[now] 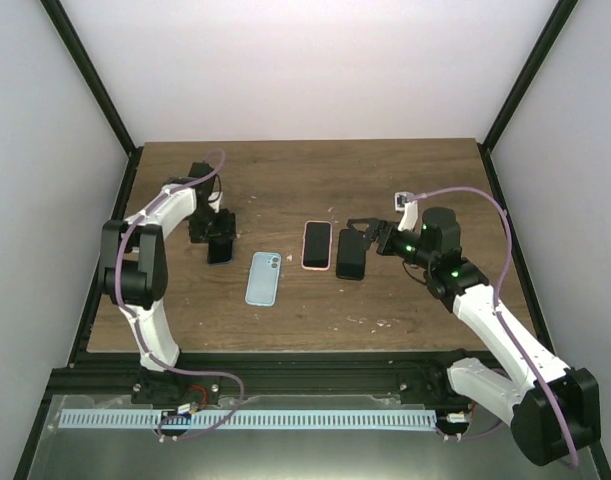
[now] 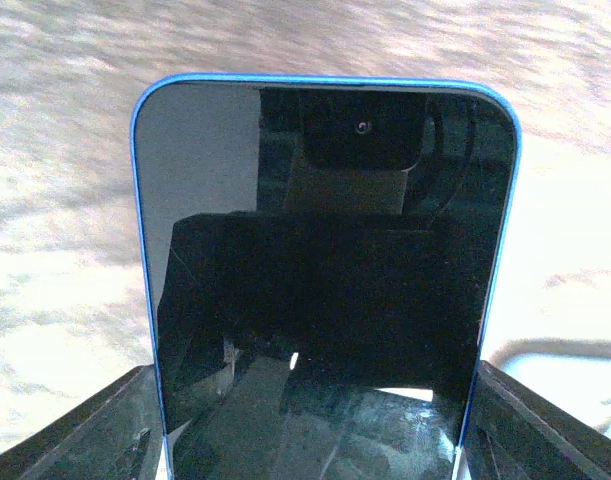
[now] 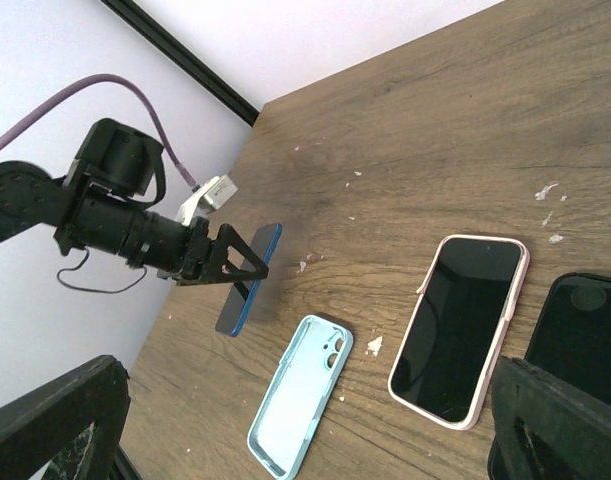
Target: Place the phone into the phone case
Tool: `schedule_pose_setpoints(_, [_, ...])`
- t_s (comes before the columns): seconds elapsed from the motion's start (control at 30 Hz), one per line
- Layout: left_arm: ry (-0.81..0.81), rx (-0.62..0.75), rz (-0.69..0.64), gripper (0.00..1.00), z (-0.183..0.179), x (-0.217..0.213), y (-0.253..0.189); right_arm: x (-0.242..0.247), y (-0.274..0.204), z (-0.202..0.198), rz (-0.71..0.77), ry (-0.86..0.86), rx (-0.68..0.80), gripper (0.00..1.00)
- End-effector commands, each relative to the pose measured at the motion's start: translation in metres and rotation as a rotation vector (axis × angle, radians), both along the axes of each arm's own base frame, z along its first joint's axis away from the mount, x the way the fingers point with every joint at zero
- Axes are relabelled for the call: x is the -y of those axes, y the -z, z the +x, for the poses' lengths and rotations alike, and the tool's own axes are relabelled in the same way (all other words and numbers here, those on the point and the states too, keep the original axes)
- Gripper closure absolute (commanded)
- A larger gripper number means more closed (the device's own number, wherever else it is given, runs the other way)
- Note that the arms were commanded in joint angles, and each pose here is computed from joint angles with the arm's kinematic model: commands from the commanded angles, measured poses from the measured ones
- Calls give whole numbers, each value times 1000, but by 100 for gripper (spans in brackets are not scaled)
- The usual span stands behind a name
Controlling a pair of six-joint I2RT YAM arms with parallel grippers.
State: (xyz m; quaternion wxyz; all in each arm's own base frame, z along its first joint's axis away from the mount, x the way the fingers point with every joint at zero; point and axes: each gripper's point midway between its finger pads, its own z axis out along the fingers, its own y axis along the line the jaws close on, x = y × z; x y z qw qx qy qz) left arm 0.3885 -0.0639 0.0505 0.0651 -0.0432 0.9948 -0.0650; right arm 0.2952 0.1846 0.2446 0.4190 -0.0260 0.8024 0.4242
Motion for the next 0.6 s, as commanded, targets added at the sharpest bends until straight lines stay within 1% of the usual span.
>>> schedule_pose_setpoints(0.0, [41,57,-114,38,-15,40,-30,4,-5,0,20,20,2,0])
schedule_pose_setpoints(0.3, [166,70,-175,38,-52,109,-46,2,-1,-4,42,9,-33,0])
schedule_pose_setpoints(0.43, [215,51,-193,38,-71,134,-41,0,3,-4,51,2,-53,0])
schedule_pose_setpoints(0.57, [238,18,-190,38,-87,144,-30,0,8,-5,57,0,-68,0])
